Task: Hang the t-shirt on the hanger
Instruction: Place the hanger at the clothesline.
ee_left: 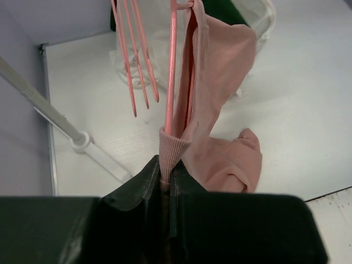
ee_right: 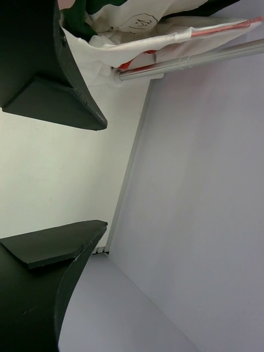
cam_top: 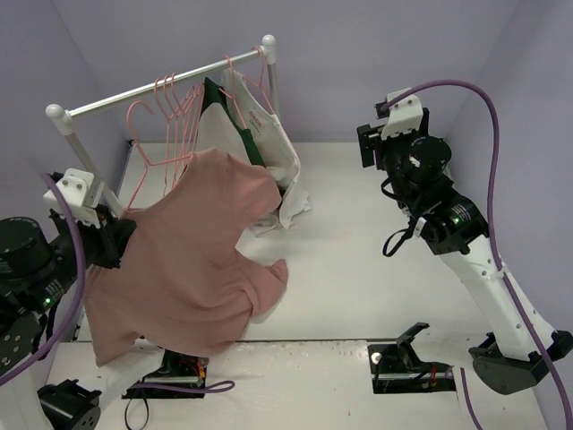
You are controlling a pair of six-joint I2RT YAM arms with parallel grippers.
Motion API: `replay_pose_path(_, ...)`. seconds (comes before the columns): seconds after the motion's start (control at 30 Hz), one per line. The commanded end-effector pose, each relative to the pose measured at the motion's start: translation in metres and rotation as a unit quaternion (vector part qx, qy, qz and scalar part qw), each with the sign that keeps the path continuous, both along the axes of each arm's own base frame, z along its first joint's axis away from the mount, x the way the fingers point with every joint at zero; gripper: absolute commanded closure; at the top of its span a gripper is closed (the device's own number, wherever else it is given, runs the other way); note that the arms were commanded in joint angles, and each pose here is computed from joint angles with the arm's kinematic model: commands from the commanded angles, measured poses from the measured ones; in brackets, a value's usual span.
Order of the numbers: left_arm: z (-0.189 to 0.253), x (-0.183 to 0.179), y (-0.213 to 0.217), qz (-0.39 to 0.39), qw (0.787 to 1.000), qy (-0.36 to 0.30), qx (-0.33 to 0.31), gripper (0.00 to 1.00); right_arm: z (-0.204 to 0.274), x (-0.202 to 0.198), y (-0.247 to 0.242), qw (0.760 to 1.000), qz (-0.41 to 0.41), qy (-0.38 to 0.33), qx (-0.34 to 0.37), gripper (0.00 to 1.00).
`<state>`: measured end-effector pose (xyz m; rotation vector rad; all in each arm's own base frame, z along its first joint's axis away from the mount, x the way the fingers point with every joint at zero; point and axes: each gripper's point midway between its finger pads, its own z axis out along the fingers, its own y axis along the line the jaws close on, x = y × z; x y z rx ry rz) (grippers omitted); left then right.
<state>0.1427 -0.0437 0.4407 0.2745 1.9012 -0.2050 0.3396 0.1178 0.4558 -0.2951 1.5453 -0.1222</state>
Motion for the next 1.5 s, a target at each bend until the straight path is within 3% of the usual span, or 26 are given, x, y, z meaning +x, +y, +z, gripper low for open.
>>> replay_pose_path(0.0,0.010,0.030,0.013,0.062,0.998,-0.015,0.018,1.00,0.020,0.001,-0.003,0.998,-0.006,-0.040,0.037,0.37)
replay_pose_path(0.27,0.004,0.049,0.019,0.103,0.994,-0.001,0.029,1.00,0.006,0.001,-0.003,0.999,-0.003,-0.029,0.040,0.36)
replay_pose_path(0.43,0.013,0.087,-0.023,0.055,0.998,-0.005,-0.036,1.00,0.004,0.003,-0.003,0.999,-0.002,-0.027,0.040,0.36)
replay_pose_path(0.57,0.024,0.118,-0.039,0.065,0.996,-0.019,-0.062,1.00,0.003,0.001,-0.002,0.998,0.004,-0.027,0.049,0.36)
replay_pose_path(0.93,0.045,0.193,-0.033,0.209,0.972,-0.092,-0.055,1.00,0.003,-0.012,-0.006,0.997,0.012,-0.032,0.075,0.35)
replay_pose_path(1.17,0.065,0.211,-0.023,0.269,0.948,-0.157,-0.074,1.00,0.004,-0.026,-0.018,0.995,0.004,-0.040,0.087,0.35)
replay_pose_path(1.47,0.023,0.242,-0.055,0.254,0.957,-0.129,-0.056,1.00,0.000,-0.039,-0.032,0.995,-0.014,-0.046,0.089,0.34)
